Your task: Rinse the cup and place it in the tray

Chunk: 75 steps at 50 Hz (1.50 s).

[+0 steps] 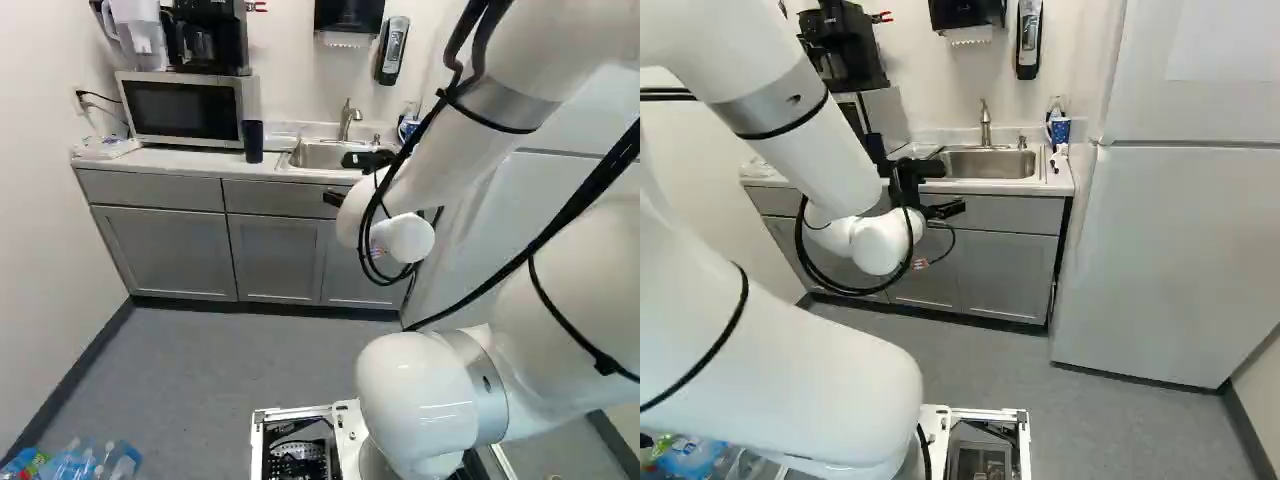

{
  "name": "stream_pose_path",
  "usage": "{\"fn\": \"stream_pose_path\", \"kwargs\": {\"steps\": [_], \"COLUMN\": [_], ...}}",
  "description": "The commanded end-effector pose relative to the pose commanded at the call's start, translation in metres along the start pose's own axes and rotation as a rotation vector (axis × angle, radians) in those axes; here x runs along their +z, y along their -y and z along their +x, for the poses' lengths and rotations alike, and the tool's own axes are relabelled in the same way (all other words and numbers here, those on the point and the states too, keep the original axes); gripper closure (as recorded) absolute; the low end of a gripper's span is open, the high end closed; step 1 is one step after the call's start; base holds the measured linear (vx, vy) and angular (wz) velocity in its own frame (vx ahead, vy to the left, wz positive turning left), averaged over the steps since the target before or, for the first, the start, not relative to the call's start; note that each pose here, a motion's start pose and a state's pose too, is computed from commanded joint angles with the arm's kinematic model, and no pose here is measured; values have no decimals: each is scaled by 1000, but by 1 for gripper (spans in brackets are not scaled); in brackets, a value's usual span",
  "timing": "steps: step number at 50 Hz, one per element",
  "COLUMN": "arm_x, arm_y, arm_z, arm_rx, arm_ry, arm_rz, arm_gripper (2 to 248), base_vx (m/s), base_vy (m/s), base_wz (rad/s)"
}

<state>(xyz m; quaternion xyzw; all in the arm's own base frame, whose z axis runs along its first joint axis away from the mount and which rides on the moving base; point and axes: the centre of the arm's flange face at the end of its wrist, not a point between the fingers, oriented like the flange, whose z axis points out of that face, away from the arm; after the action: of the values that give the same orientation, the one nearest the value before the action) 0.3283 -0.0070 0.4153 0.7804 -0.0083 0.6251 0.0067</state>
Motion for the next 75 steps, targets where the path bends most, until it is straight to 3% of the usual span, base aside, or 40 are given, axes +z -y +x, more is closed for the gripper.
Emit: {"fn": "stream_pose_path", "kwargs": {"steps": [20,75], "arm_x": [12,23], "arm_y": [-2,-4], "arm_z": [21,65], "arm_rx": [1,2], "arm_ry": [-13,30], "arm_rz": [-7,-10], "arm_gripper": [3,3], "base_vx": [0,0], "base_vy": [0,0], "base_wz": [0,0]}}
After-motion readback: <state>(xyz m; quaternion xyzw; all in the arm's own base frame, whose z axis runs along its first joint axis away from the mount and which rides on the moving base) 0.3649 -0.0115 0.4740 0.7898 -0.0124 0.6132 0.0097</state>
